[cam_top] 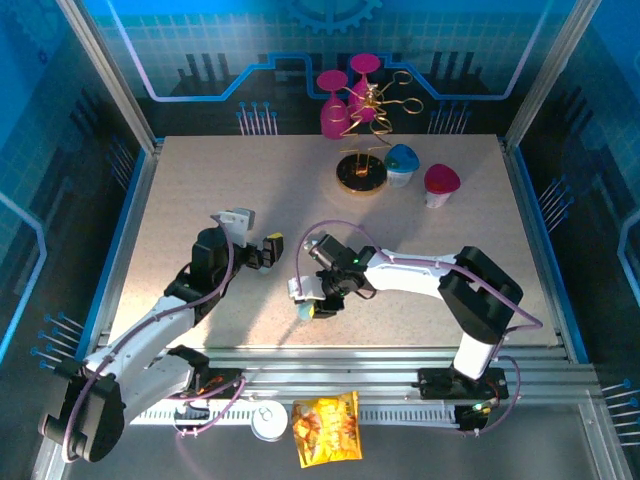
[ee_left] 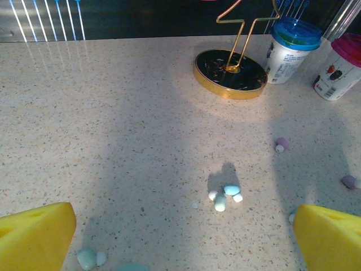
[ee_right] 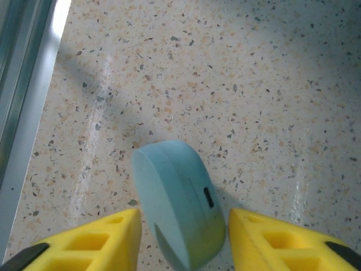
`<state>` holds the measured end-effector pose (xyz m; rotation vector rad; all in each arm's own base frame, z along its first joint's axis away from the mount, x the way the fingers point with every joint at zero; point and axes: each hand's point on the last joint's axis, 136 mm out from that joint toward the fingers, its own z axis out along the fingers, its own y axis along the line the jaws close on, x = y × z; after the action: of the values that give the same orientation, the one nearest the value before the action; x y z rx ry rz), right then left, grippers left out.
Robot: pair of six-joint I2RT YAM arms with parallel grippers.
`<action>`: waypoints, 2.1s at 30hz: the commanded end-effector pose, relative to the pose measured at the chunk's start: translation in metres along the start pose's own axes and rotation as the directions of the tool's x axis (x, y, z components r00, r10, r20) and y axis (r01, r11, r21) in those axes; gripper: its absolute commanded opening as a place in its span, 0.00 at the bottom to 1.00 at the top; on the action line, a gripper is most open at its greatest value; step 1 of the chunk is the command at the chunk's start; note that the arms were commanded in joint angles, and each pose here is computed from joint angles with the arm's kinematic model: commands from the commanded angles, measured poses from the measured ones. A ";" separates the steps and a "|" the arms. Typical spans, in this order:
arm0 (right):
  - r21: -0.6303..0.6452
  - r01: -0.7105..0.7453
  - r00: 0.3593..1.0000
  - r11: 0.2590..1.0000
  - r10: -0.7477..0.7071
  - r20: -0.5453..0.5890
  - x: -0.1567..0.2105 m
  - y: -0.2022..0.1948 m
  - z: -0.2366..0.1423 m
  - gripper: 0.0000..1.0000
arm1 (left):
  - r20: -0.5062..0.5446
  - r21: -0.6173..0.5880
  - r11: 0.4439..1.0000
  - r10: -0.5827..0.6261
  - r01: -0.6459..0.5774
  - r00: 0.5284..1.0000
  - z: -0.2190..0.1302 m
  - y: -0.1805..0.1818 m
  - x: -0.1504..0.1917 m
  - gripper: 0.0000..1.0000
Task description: Insert the wireless bluetooth earbuds into the charging case
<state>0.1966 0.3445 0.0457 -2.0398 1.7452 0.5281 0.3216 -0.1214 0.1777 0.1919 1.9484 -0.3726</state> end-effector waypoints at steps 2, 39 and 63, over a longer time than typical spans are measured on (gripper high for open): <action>-0.028 -0.055 0.998 0.998 0.055 0.020 0.003 0.003 -0.001 0.25 | 0.031 0.038 0.999 -0.023 0.021 0.999 0.001 -0.008 -0.010 0.99; 0.175 -0.312 0.897 0.934 0.229 0.378 -0.022 -0.013 -0.009 0.97 | 0.021 0.059 0.998 -0.031 0.030 0.999 0.008 -0.011 -0.009 0.99; 0.137 -0.298 0.928 0.945 0.253 0.274 -0.001 -0.005 0.031 0.49 | 0.029 0.063 0.998 -0.026 0.024 0.999 0.006 -0.013 -0.015 1.00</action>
<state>0.1988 0.3583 0.0171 -1.5314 1.8651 0.6486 0.3252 -0.1289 0.1752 0.1900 1.9485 -0.4221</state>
